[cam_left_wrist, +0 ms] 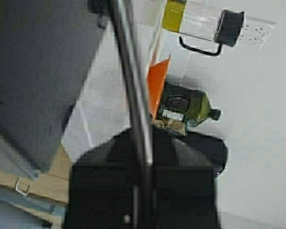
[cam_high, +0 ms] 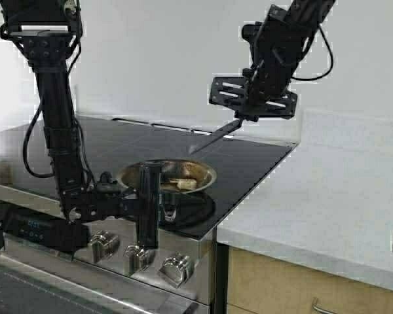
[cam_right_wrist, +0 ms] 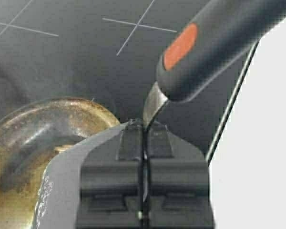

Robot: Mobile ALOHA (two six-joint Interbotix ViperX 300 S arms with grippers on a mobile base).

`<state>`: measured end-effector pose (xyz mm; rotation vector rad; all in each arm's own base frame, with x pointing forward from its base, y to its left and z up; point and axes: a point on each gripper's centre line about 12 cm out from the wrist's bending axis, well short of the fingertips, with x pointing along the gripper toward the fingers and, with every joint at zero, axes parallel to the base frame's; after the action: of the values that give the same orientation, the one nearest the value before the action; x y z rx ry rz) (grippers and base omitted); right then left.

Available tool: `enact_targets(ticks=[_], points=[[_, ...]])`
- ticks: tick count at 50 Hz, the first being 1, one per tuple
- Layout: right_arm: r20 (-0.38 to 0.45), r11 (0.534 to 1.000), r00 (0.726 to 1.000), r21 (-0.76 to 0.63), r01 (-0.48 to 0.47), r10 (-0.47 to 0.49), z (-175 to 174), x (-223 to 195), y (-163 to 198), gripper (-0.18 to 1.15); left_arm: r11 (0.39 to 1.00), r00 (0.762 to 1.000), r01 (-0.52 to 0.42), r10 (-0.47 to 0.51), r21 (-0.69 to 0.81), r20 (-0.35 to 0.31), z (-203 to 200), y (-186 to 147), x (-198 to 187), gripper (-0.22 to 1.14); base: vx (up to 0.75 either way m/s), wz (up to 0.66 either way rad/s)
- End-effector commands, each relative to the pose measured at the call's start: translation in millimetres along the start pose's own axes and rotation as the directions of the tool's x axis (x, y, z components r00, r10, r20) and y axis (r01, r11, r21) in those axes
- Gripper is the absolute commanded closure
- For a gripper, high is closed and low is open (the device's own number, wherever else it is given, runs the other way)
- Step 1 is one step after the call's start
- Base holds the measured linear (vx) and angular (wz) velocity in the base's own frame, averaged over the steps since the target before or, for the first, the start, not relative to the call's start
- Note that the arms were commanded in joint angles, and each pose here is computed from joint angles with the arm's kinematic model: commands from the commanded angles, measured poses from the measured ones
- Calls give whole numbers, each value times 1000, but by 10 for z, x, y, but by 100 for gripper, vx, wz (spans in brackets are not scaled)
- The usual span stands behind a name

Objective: Add oil to the pan and cook the shrimp and serve it

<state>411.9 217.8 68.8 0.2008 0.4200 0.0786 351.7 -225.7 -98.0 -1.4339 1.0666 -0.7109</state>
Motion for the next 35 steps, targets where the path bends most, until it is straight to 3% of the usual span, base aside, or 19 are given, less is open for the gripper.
enact_targets(ticks=[1,13,35], points=[[65,999,998,23,-24,23,263,-61,89,90,1000,1000,20,-20,-5,-5,13,-117,36,60,0,0],[63,999,998,22,-24,22,256,-58,88,90,1000,1000,22,-22,-4,5,20,-131,31,-10,0,0],[65,999,998,23,-24,23,263,-61,89,90,1000,999,-12,11,11,42,16,-95,-186,-11,0,0]])
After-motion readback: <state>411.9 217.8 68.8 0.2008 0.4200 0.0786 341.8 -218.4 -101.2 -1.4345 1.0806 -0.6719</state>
